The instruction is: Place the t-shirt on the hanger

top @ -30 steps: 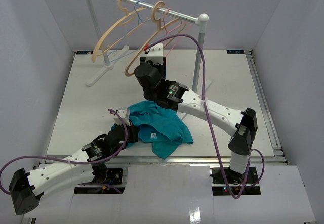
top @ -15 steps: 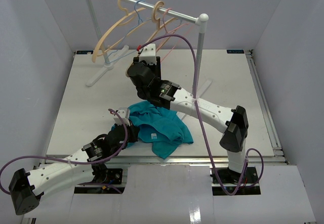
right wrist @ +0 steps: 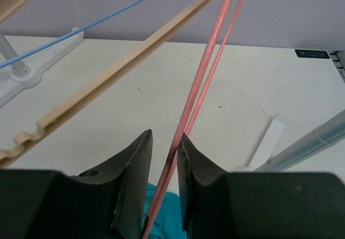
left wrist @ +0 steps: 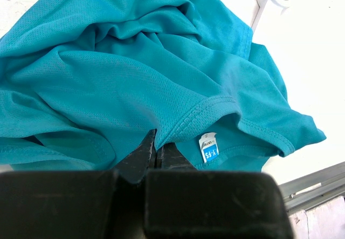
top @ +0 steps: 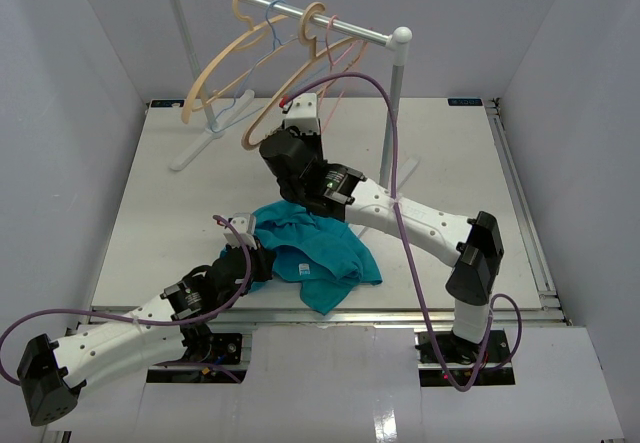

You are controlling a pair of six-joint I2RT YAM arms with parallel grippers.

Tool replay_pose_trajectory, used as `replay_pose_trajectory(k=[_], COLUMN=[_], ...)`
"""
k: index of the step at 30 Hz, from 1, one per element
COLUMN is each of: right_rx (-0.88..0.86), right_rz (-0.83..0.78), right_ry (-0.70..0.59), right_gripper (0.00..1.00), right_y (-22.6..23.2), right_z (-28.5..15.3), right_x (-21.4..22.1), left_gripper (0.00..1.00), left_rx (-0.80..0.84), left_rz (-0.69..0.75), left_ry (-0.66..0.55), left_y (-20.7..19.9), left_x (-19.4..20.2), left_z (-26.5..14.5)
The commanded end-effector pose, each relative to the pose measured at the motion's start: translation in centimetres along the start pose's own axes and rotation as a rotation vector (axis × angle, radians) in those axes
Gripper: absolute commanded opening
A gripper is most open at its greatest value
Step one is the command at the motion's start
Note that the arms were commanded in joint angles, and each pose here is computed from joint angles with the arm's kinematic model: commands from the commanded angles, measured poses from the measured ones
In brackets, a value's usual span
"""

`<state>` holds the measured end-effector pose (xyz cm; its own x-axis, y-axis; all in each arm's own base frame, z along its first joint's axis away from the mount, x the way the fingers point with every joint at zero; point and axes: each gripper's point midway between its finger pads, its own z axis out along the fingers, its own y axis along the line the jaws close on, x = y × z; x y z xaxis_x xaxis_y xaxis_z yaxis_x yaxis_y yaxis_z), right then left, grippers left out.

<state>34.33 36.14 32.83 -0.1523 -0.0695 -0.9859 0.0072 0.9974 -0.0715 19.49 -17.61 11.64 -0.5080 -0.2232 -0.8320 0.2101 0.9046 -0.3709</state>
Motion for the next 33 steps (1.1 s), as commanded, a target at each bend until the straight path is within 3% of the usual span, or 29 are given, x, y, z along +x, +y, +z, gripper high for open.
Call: replay_pose_trajectory(k=[1, 5, 21, 28, 33], right_rx=[0.057, 0.065, -0.011, -0.176, -0.314], right_rz=[0.064, 0.047, 0.044, 0.019, -0.042], right_ry=[-0.057, -0.067, -0.103, -0.045, 0.053], right_gripper=[0.23, 0.08, 0.08, 0.08, 0.08], right_y=[-2.8, -3.8, -8.8, -10.0, -9.9], right_z=[-1.7, -2.4, -5.9, -8.5, -10.2], right_x=[-3.4, -4.3, -7.9, -5.8, -1.8], left_gripper=[0.0, 0.0, 0.0, 0.0, 0.0], left_rx=[0.021, 0.021, 0.014, -0.018, -0.027], left_rz=[-0.002, -0.005, -0.007, -0.009, -0.021], left_ry=[-0.011, -0.011, -0.018, -0.02, 0.002], left_y=[-0.4, -0.4, -0.2, 0.2, -0.3], left_x=[-0.2, -0.2, -0.3, -0.4, -0.8], left_z=[-0.1, -0.1, -0.1, 0.1, -0.1])
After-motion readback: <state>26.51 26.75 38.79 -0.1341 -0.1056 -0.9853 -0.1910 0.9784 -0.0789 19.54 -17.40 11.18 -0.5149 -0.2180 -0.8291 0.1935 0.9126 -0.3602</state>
